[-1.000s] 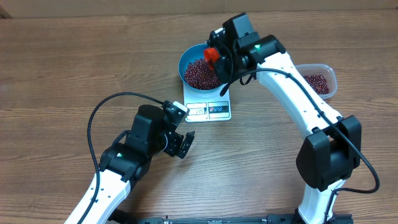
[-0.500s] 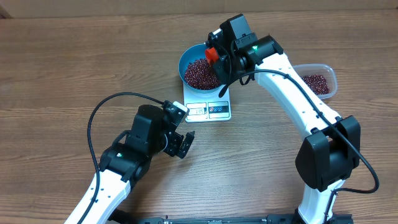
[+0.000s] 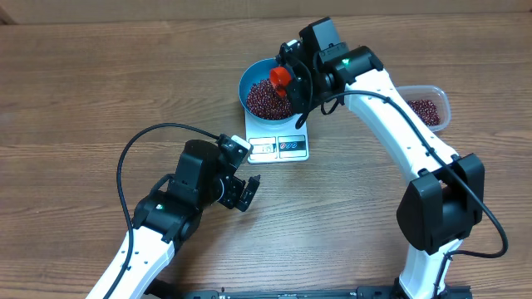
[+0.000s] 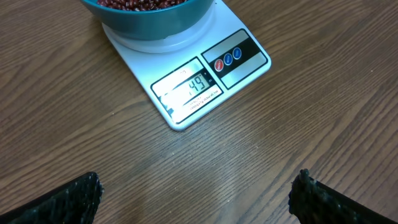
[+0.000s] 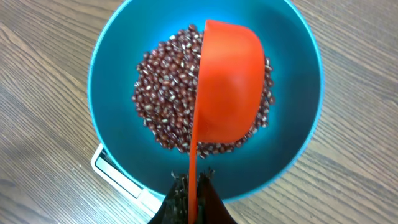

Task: Scoop item into bowl and weigh 150g on scale
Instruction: 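Hold the scoop over the bowl and shake small amounts of beans in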

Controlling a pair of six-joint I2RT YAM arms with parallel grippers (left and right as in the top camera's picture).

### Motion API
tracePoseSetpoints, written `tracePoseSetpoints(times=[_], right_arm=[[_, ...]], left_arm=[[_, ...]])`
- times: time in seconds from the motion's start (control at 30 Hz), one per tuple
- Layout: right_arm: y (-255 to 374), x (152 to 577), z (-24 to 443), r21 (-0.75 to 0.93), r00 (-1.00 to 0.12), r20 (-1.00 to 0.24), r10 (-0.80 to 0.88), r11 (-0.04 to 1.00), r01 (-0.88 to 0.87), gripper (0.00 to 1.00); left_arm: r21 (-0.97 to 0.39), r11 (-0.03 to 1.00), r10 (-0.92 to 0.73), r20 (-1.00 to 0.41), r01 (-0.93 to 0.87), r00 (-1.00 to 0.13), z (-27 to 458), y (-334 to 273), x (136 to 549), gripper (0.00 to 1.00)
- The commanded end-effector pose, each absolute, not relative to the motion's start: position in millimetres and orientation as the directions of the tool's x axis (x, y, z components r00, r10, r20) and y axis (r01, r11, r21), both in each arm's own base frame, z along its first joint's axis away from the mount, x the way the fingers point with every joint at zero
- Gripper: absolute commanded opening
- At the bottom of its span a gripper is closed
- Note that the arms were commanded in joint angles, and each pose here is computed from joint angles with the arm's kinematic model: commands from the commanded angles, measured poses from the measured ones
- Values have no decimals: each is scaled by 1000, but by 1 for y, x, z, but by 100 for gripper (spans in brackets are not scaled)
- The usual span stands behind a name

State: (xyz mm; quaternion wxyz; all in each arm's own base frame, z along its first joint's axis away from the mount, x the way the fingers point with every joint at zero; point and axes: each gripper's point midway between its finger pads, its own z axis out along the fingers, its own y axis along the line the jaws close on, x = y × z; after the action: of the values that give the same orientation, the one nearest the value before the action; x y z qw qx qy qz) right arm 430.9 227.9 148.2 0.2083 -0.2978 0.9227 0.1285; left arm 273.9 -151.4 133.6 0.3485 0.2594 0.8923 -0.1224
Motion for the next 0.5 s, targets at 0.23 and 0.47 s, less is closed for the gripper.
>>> tracePoseSetpoints(times=[0.23,0.47], right_arm=[[221,440,177,68,-705,-520,-482,800,-597,4],[219,442,176,30,-703,-514,-492,808,-588,4]], left_arm=[[-40,843,370,-679,536,-634,131,-149,274,100],[-40,843,370,-679,536,-634,131,-149,274,100]])
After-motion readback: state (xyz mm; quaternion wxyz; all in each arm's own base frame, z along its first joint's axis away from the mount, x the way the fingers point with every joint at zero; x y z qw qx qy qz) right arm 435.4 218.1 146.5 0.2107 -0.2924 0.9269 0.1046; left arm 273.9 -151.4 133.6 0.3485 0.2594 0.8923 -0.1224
